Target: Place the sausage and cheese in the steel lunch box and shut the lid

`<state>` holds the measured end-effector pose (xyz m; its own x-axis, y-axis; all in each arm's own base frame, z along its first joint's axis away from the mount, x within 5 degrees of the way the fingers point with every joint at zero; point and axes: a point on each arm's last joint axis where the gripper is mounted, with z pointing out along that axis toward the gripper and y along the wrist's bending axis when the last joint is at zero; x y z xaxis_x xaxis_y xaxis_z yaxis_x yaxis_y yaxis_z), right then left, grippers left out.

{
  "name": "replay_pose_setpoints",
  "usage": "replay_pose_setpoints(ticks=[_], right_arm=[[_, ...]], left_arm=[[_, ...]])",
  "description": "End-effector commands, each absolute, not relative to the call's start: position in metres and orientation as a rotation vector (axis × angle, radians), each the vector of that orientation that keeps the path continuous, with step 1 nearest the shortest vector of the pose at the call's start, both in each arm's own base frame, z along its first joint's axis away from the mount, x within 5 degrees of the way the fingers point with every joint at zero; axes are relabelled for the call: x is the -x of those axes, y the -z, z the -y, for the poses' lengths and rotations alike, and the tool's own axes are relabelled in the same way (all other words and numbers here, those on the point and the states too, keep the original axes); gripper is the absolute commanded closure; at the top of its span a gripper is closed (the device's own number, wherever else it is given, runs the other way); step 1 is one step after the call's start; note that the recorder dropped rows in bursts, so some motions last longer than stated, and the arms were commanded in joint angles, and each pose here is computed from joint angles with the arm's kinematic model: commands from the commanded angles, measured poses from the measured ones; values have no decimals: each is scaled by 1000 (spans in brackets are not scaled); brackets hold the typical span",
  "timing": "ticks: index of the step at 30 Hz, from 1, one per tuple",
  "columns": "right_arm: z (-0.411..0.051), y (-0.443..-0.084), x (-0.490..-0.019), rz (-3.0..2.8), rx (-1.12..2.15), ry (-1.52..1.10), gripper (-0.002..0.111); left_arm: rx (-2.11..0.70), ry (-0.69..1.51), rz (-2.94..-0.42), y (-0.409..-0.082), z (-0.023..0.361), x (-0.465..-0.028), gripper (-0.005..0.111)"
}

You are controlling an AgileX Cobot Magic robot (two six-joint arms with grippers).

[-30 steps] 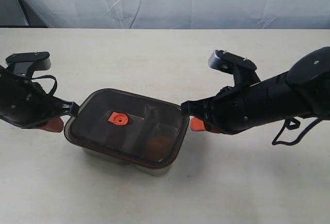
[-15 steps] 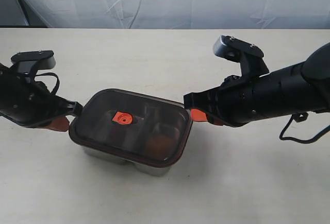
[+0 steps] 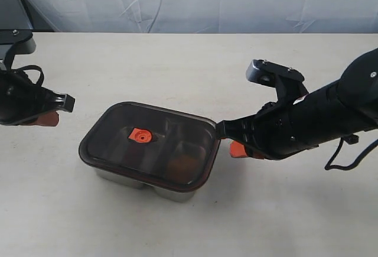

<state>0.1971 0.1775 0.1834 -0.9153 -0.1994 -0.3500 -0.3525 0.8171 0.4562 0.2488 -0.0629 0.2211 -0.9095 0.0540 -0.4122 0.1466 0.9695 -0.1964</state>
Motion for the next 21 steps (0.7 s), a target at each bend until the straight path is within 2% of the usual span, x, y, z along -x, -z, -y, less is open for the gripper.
replay_pose_setpoints(ticks=[1,21], right_arm=[[-179,-174,-199,-2759,378,-766,108],[-184,-165,-204,-2793,193,-830,108]], left_arm=[[-141,310,-2699,-224,62,-248,106],[-134,312,-2687,-225,63,-249,106]])
